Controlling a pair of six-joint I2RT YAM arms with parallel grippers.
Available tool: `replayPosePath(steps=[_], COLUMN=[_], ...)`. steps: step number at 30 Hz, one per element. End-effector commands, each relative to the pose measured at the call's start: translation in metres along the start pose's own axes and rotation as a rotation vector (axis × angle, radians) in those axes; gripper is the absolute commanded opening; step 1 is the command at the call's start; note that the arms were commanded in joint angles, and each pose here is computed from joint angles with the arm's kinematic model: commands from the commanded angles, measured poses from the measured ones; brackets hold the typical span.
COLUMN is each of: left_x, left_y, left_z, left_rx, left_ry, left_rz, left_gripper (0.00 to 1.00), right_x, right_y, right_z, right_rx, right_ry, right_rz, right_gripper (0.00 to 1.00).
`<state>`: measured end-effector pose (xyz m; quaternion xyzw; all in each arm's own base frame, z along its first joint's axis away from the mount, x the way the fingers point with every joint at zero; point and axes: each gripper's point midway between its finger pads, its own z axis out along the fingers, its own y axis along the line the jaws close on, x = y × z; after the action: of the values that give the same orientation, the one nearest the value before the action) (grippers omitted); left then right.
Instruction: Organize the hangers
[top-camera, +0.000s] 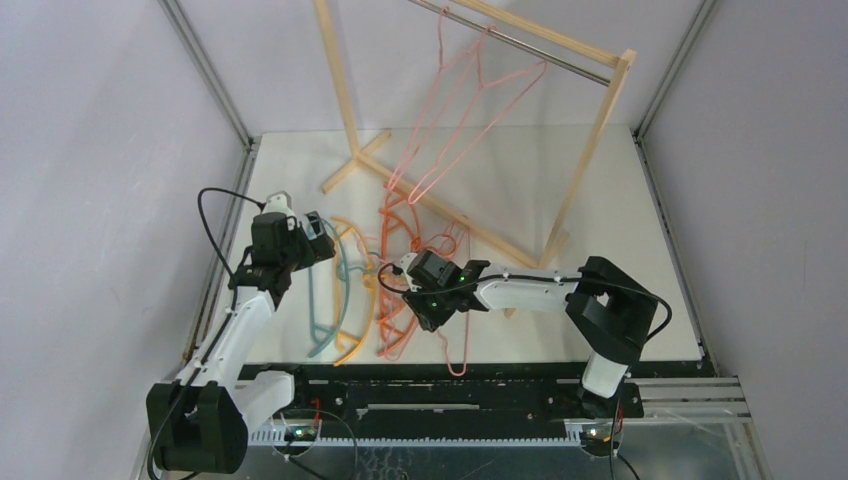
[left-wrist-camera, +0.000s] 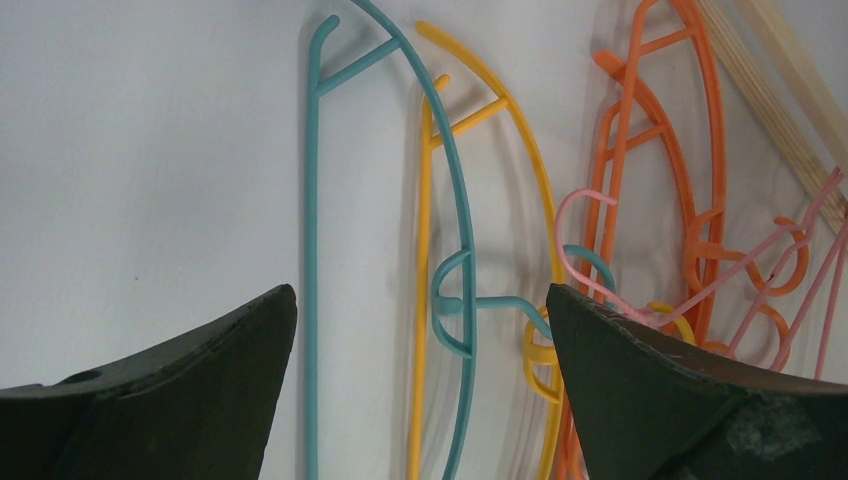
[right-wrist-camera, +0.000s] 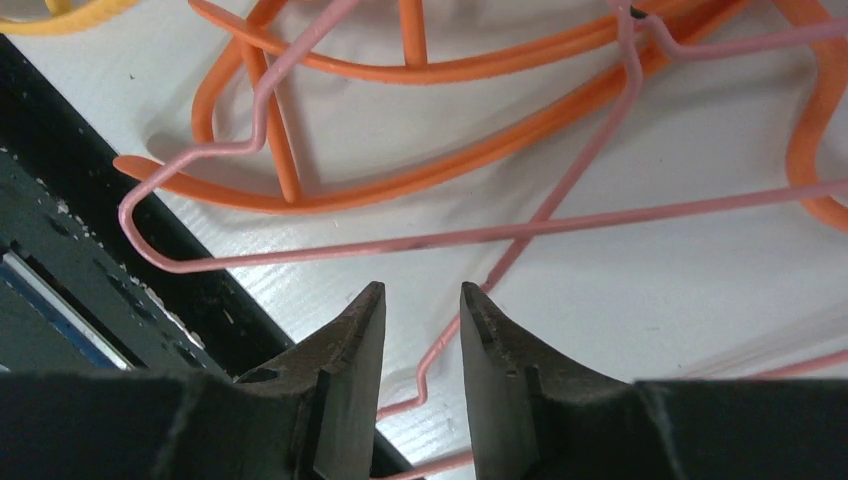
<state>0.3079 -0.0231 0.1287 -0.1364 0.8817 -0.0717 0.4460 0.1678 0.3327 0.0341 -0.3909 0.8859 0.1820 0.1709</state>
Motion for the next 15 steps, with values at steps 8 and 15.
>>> replayPosePath(steps=[8, 15], left_x=[-0.012, -0.008], left_y=[-0.008, -0.004], left_z=[-0.013, -0.013], left_rx=[0.034, 0.025], left_ry=[-0.043, -0.041], left_rz=[0.021, 0.021], left_gripper=[1.0, 1.0], right_x=[-0.01, -0.026], right_y=[-0.027, -0.022], right_z=[0.009, -0.024], right_rx=[0.1, 0.087], right_ry=[-0.085, -0.153], right_rz=[0.075, 0.057], right_gripper=[0.43, 0.42])
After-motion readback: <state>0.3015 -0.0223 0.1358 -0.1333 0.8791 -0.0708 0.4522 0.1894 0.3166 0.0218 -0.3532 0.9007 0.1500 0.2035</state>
